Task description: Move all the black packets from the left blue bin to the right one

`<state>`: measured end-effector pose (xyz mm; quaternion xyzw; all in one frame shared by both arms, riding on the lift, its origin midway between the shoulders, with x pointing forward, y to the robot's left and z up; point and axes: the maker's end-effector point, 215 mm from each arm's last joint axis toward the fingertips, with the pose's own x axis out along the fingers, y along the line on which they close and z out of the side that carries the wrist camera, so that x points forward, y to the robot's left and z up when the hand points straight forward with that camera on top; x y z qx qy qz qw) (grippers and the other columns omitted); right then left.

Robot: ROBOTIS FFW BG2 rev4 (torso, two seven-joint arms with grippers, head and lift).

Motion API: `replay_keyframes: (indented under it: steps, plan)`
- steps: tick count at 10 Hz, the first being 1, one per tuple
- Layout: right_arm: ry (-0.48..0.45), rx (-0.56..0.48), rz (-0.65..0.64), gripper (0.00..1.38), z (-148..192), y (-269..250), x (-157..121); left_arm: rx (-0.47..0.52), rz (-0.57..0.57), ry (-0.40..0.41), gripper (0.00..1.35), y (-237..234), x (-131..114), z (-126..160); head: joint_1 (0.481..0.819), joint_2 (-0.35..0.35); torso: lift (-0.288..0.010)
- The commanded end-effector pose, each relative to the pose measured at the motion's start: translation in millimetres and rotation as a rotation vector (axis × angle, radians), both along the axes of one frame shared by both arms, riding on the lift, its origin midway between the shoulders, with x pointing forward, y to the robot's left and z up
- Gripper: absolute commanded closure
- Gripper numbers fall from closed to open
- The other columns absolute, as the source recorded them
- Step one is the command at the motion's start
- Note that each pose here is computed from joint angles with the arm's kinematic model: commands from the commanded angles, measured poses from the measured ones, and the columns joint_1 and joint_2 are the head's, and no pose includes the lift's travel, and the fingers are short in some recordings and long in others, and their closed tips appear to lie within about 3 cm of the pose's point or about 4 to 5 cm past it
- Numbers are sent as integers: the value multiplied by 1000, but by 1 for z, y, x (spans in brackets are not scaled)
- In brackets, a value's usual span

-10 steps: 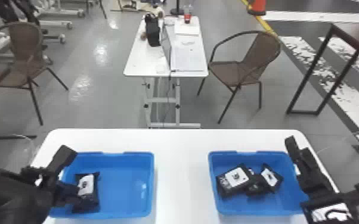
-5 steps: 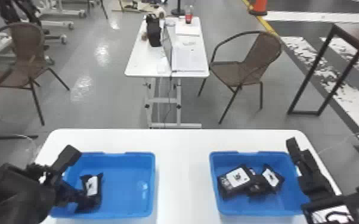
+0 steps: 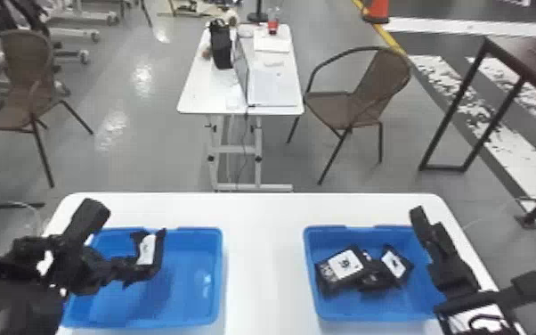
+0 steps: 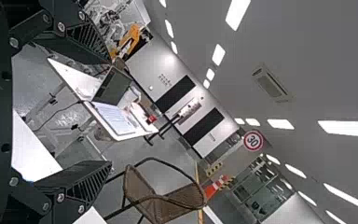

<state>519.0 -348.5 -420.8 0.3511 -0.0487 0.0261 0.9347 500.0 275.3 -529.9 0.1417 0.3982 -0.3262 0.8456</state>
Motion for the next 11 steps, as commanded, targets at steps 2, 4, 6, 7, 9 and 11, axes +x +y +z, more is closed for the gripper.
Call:
replay_keyframes:
  steps: [2,4,6,7,9,11]
  plan:
    - [-10,5,95,279,4,32,7,-212,-144,-293,1210,-83,33,74,695,-92,0]
    - [-32,-26,185,279,14,64,20,-271,-253,-349,1210,-139,40,97,695,-128,0]
    - [-54,-66,248,279,26,91,28,-302,-376,-362,1210,-197,48,111,695,-149,0]
    - [-66,-65,282,279,33,108,34,-312,-431,-363,1211,-223,51,117,695,-166,0]
    - [-79,-66,339,277,42,138,45,-350,-495,-364,1210,-259,57,129,695,-185,0]
    - [-94,-75,384,274,51,163,53,-353,-530,-366,1211,-273,61,134,695,-186,0]
